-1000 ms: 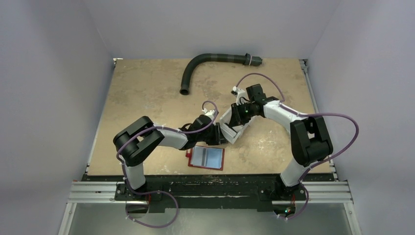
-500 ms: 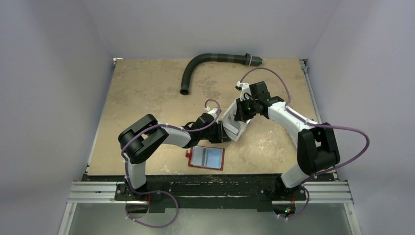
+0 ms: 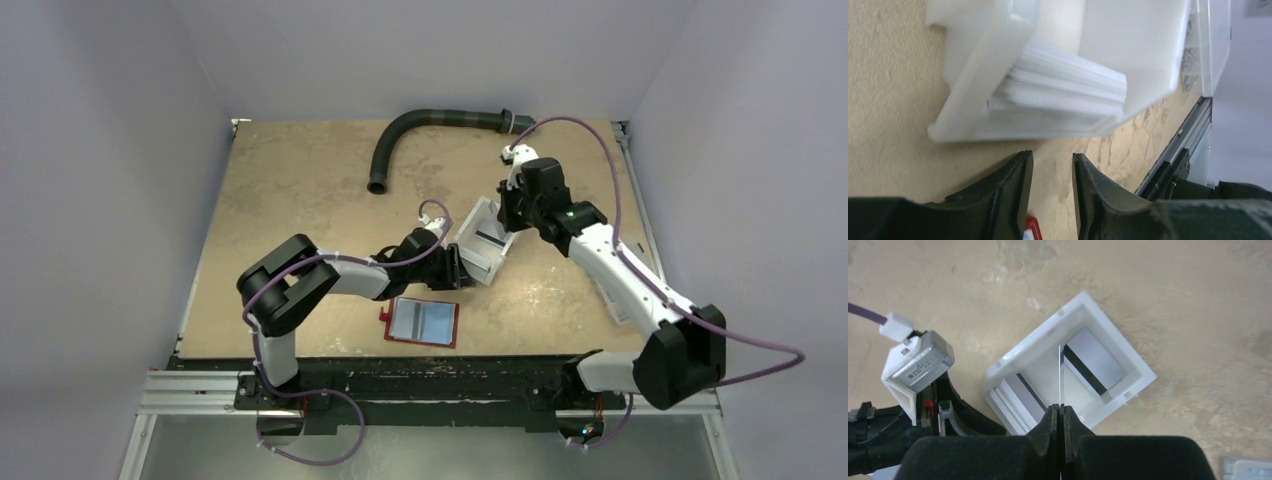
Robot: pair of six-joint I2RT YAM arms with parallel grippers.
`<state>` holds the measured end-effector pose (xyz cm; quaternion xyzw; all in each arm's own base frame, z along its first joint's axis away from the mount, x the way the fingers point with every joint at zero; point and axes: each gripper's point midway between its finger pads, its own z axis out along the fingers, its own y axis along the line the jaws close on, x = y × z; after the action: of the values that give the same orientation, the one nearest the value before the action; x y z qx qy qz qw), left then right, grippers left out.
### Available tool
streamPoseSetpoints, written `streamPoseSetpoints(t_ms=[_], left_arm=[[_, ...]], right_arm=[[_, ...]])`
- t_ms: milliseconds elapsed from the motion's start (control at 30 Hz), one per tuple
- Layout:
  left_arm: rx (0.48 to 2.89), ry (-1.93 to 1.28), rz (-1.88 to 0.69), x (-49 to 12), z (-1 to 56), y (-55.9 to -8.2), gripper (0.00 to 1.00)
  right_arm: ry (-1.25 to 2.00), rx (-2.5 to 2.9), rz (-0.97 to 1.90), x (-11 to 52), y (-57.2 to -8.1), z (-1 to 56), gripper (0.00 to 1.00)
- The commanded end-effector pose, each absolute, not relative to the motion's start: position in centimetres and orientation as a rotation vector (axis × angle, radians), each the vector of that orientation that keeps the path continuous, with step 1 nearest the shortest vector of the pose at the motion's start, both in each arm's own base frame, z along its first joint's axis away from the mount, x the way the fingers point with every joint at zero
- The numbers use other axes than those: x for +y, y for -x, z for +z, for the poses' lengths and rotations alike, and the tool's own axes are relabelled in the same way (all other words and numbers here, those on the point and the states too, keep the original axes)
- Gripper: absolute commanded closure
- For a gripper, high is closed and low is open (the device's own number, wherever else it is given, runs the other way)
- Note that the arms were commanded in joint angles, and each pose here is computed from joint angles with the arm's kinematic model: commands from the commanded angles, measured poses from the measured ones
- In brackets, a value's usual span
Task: Put the credit cards into the card holder
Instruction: Pick up the credit card from the storage box.
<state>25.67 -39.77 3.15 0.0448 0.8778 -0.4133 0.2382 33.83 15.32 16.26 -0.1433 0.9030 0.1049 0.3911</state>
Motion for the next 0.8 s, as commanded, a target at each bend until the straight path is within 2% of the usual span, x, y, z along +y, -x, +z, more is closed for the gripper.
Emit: streamPoseSetpoints(t_ms=[0, 67, 233, 367, 433, 567, 767], left_arm=[[2.322, -0.141, -1.209, -38.7, 8.0, -24.6, 0.59], [2.317, -0.163, -1.228, -37.8, 9.2, -23.4, 0.54], [2.257, -0.219, -1.338, -34.9, 14.2, -19.3, 0.32], [2.115, -0.201, -1.505, -32.5, 20.3, -16.2, 0.22], [2.024, -0.141, -1.554, -31.2, 23.2, -15.6, 0.2], [1.889, -0.003, -1.605, -29.1, 26.5, -15.4, 0.16], [1.808, 0.113, -1.665, -28.8, 27.2, -16.2, 0.15]], right_arm=[[0.226, 2.211, 0.272, 14.3, -33.3, 21.6, 1.0], [0.221, 2.199, 0.424, 15.8, -31.5, 22.1, 1.0], [0.195, 2.093, 0.86, 19.5, -26.3, 24.1, 1.0], [0.137, 1.932, 1.236, 21.9, -22.5, 26.8, 1.0], [0.092, 1.799, 1.433, 22.7, -20.6, 28.9, 1.0], [-0.01, 1.637, 1.651, 22.9, -18.5, 31.3, 1.0], [-0.07, 1.501, 1.821, 24.0, -17.0, 33.4, 1.0]])
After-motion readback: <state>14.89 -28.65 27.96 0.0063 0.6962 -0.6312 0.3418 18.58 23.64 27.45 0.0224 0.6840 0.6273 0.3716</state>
